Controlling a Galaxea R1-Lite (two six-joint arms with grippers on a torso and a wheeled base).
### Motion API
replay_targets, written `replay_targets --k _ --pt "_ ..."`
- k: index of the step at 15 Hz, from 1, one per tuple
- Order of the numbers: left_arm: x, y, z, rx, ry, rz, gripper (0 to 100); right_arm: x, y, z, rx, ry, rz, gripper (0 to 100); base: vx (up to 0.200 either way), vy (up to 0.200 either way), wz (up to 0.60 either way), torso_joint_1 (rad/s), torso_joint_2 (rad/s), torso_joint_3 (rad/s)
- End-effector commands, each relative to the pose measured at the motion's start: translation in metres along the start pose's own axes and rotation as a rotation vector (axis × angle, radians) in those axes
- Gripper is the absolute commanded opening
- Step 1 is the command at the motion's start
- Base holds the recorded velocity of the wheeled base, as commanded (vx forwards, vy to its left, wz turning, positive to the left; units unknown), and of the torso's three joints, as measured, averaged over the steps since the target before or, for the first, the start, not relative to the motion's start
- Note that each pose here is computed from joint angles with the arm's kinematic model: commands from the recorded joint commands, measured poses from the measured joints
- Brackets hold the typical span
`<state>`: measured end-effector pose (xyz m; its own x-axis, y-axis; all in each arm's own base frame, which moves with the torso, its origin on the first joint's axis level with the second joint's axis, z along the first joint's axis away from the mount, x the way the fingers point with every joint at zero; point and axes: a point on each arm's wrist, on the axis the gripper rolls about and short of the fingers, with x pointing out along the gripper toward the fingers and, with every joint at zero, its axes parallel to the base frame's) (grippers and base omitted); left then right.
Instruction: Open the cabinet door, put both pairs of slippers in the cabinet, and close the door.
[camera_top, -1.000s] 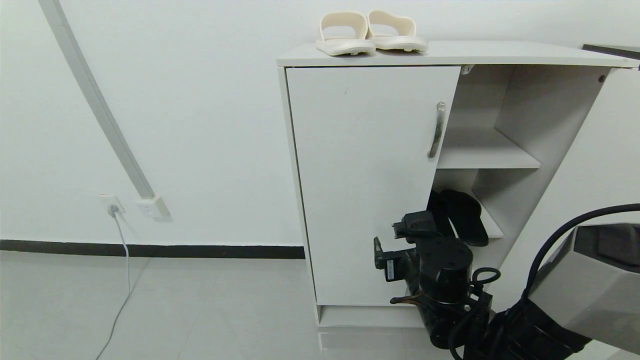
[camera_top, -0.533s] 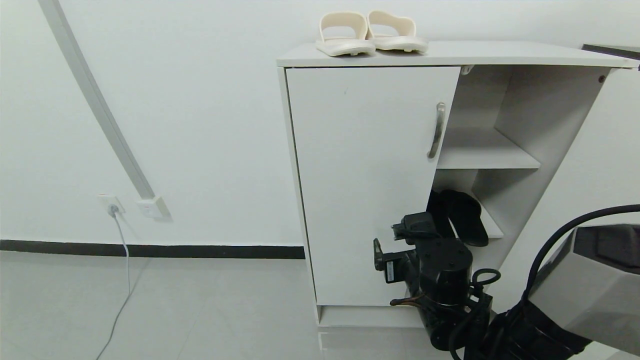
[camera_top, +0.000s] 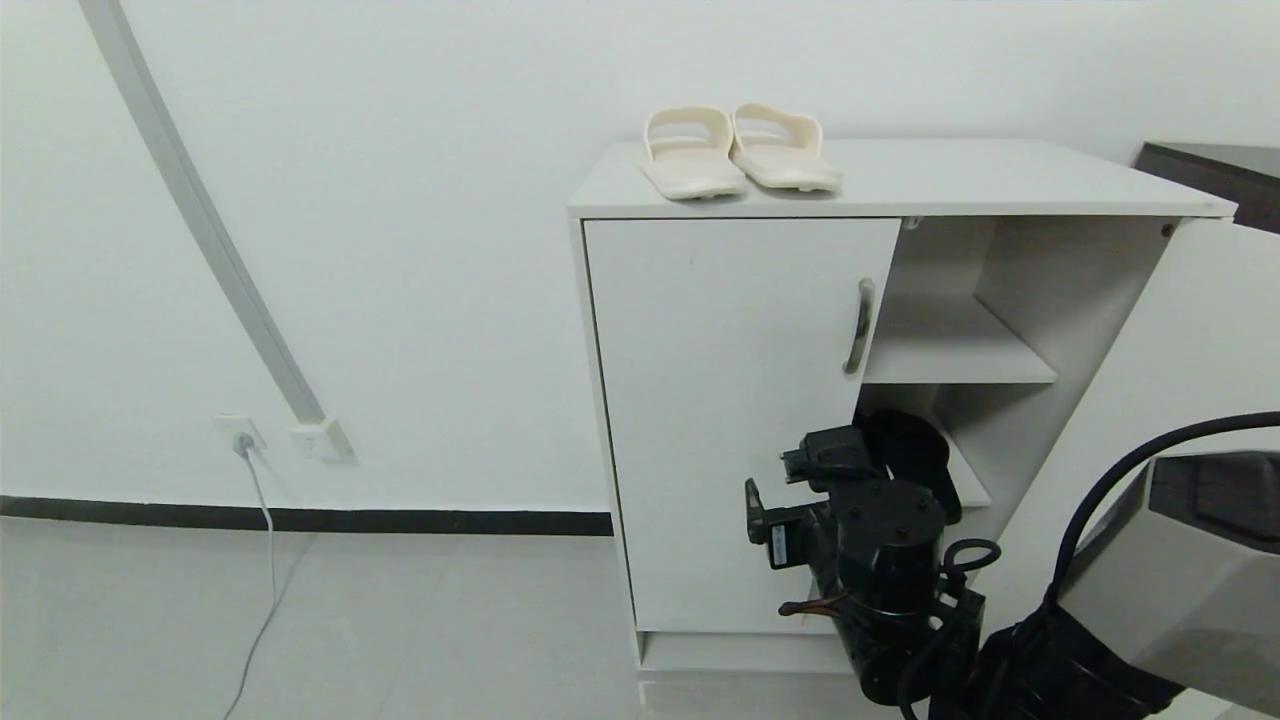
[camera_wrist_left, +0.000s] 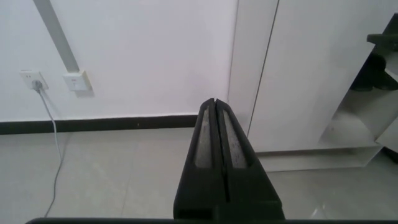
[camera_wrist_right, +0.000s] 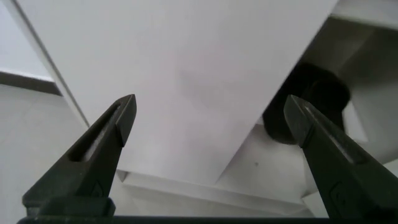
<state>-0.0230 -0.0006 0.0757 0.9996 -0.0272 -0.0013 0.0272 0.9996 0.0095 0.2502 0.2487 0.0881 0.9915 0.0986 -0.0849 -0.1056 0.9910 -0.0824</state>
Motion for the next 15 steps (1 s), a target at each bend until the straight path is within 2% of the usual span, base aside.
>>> replay_targets --k 1,9,15 --pt "0.0001 0.0 -0.0001 0.001 0.002 0.0 0 -0.0006 -0.0001 -0.003 -0.009 0.008 0.0 100 0.0 0.0 0.0 0.115 -0.46 -0.359" --pt "0.0001 0.0 -0.0001 0.001 0.002 0.0 0 -0.0006 -0.0001 -0.003 -0.01 0.008 0.001 100 0.0 0.0 0.0 0.137 -0.47 -0.331" --pt "0.0001 0.0 -0.0001 0.001 0.002 0.0 0 -0.0006 -0.0001 -0.003 -0.013 0.008 0.001 100 0.0 0.0 0.0 0.189 -0.5 -0.318"
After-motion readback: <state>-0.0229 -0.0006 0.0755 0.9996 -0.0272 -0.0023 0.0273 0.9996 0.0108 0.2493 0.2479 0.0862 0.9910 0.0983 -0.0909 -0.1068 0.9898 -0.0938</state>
